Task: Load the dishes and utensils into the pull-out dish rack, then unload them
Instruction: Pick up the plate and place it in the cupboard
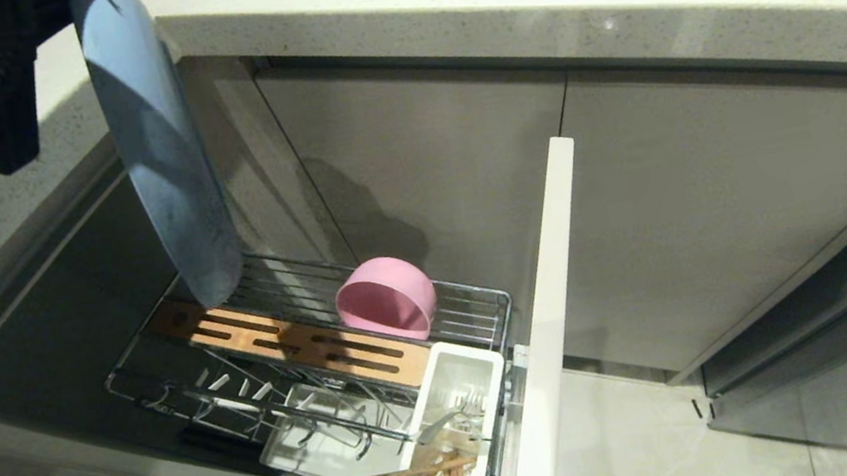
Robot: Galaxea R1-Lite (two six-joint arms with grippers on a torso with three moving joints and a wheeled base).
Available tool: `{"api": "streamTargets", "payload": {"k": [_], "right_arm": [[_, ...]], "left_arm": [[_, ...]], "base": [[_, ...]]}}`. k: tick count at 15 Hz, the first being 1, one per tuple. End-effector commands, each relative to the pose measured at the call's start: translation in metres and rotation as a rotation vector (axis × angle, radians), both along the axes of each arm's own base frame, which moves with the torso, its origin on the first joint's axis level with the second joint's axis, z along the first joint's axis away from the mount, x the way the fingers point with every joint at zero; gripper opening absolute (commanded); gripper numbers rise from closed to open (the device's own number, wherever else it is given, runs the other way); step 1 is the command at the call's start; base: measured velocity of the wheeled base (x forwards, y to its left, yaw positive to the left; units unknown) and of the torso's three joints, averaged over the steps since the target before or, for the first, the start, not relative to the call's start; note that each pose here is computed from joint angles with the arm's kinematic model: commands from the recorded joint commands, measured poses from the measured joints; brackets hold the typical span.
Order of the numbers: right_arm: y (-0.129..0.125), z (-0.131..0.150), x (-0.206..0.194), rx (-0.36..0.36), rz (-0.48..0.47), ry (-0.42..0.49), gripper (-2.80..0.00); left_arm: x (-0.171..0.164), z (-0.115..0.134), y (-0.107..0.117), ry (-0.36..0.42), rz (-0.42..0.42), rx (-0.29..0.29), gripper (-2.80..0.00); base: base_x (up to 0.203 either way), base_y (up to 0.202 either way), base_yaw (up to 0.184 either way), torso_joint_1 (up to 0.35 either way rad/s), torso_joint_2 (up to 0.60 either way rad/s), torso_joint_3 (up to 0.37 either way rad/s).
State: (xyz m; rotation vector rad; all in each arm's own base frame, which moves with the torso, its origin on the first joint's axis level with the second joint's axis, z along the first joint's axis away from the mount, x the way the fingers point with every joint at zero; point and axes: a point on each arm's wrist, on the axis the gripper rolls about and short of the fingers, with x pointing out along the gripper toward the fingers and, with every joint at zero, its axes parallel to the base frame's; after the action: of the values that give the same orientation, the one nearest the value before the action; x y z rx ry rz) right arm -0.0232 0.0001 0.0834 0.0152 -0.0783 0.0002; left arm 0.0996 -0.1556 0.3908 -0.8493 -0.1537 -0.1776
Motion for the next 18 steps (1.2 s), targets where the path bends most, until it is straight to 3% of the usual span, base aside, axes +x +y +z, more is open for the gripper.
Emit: {"api": "streamTargets", "payload": {"k": [1, 4, 6, 8, 11, 18], "right_arm": [[0.0, -0.007, 0.002, 0.0, 0.0, 0.025, -2.8], [0.0, -0.007, 0.002, 0.0, 0.0, 0.025, -2.8], [0.0, -0.007, 0.002, 0.0, 0.0, 0.025, -2.8], [0.0, -0.007, 0.002, 0.0, 0.0, 0.025, -2.8], [0.0, -0.007, 0.002, 0.0, 0.0, 0.025, -2.8], [0.0, -0.007, 0.002, 0.0, 0.0, 0.025, -2.8]], "left_arm": [[-0.001, -0.008, -0.013, 0.028, 0.046, -0.024, -2.8], [0.002, -0.018, -0.024, 0.045, 0.113, -0.073, -2.8], [0.007, -0.032, -0.034, 0.074, 0.158, -0.064, -2.8], [0.009, -0.052, -0.039, 0.098, 0.157, -0.064, -2.8], [0.013, -0.069, -0.045, 0.122, 0.149, -0.125, -2.8], [0.025, -0.091, -0.047, 0.143, 0.19, -0.129, -2.8]], "base": [[0.0, 0.0, 0.0, 0.0, 0.0, 0.0], [0.0, 0.0, 0.0, 0.0, 0.0, 0.0], [0.0, 0.0, 0.0, 0.0, 0.0, 0.0], [0.0, 0.0, 0.0, 0.0, 0.0, 0.0], [0.0, 0.0, 0.0, 0.0, 0.0, 0.0], [0.0, 0.0, 0.0, 0.0, 0.0, 0.0]]}}
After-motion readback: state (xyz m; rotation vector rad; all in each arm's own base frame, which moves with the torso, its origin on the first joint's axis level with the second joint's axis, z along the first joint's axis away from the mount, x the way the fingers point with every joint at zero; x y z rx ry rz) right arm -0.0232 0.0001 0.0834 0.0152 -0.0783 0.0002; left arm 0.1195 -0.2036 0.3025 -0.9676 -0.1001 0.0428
